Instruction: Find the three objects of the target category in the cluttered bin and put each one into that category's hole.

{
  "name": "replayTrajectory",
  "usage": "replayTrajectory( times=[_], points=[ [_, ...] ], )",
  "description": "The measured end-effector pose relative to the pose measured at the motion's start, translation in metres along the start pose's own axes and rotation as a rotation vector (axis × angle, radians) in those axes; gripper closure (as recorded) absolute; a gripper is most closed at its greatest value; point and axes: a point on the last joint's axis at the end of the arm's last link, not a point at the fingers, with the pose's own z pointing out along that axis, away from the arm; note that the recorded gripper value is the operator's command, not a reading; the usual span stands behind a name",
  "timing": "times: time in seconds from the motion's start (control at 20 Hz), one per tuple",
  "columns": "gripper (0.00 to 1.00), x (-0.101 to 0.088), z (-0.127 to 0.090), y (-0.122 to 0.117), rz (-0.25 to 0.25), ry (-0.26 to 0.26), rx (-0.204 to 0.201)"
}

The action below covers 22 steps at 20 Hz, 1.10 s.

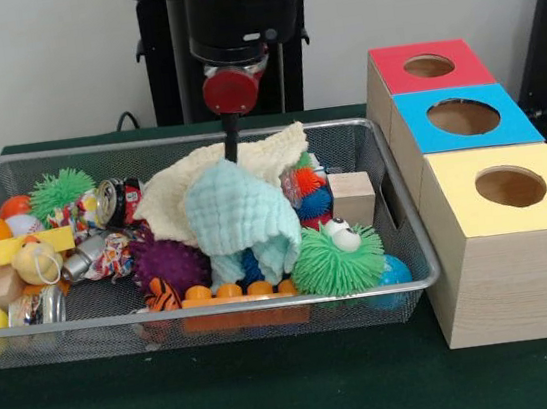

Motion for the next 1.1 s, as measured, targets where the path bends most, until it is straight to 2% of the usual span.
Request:
replayTrajectory(
  times=[0.05,0.25,0.6,1.1],
  points=[
    [0.00,-0.015,0.002,-0.005,0.003,-0.017,0.007],
    [0.00,-0.042,0.010,-0.018,0.002,-0.052,0.030],
    [0.00,-0.068,0.026,-0.034,-0.007,-0.088,0.048],
    [0.00,-0.070,0.047,-0.039,-0.019,-0.103,0.027]
  ],
)
